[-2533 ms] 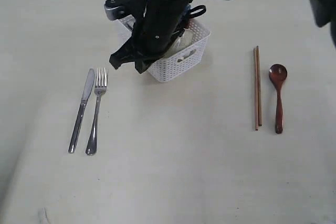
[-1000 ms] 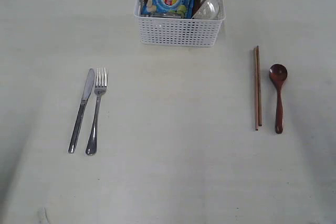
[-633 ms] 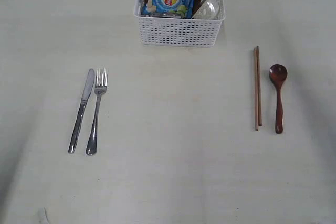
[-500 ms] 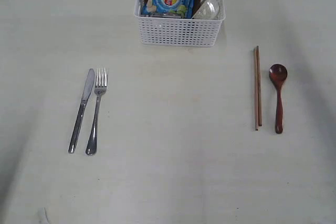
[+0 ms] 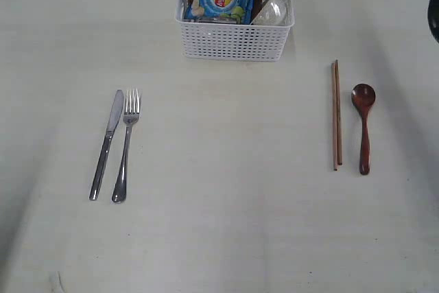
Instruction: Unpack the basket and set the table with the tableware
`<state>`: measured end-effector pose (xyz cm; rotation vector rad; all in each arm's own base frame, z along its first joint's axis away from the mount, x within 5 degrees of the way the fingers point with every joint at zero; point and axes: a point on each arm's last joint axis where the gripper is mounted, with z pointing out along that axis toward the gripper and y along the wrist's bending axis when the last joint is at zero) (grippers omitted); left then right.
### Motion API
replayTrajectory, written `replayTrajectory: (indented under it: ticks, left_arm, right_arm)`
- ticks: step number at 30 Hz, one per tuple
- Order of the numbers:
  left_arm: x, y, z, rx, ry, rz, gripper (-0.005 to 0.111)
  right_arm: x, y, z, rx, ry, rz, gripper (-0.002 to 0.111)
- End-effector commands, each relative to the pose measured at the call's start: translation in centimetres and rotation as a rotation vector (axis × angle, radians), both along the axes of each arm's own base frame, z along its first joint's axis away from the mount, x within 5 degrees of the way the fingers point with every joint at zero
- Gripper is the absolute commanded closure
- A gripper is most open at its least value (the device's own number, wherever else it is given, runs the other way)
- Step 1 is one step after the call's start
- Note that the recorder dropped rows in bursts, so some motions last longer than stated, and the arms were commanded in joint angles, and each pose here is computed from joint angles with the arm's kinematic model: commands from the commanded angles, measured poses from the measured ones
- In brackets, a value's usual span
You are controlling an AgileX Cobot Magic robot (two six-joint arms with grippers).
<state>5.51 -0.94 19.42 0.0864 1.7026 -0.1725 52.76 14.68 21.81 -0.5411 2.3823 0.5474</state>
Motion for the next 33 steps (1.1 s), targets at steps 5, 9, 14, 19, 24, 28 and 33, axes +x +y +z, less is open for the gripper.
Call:
replayTrajectory:
  ticks: [5, 9, 14, 19, 24, 28, 33]
  left_arm:
    - [0.0, 0.0, 0.0, -0.006, -0.006, -0.001, 0.107]
    - [0.0, 0.0, 0.0, -0.006, -0.006, -0.001, 0.107]
    - [0.0, 0.0, 0.0, -0.004, -0.007, -0.001, 0.107]
    - [0.0, 0.0, 0.0, -0.005, -0.006, -0.001, 0.107]
    - [0.0, 0.0, 0.0, -0.005, -0.006, -0.001, 0.107]
    - [0.0, 0.0, 0.0, -0.005, -0.006, -0.001, 0.107]
    - [0.0, 0.0, 0.0, -0.005, -0.006, -0.001, 0.107]
  right_arm:
    - [0.2, -0.1, 0.0, 0.018, -0.016, 0.004, 0.109]
    - [0.3, -0.1, 0.0, 0.025, -0.023, -0.001, 0.109]
    - [0.3, -0.1, 0.0, 0.024, -0.020, 0.001, 0.109]
    - [0.0, -0.5, 0.7, 0.006, -0.032, 0.042, 0.108]
    - [-0.2, -1.0, 0.7, 0.023, -0.012, 0.082, 0.083]
    - [0.0, -1.0, 0.8, 0.028, -0.042, 0.101, 0.052]
    - [0.6, -0.4, -0.3, 0.051, -0.146, 0.191, 0.067]
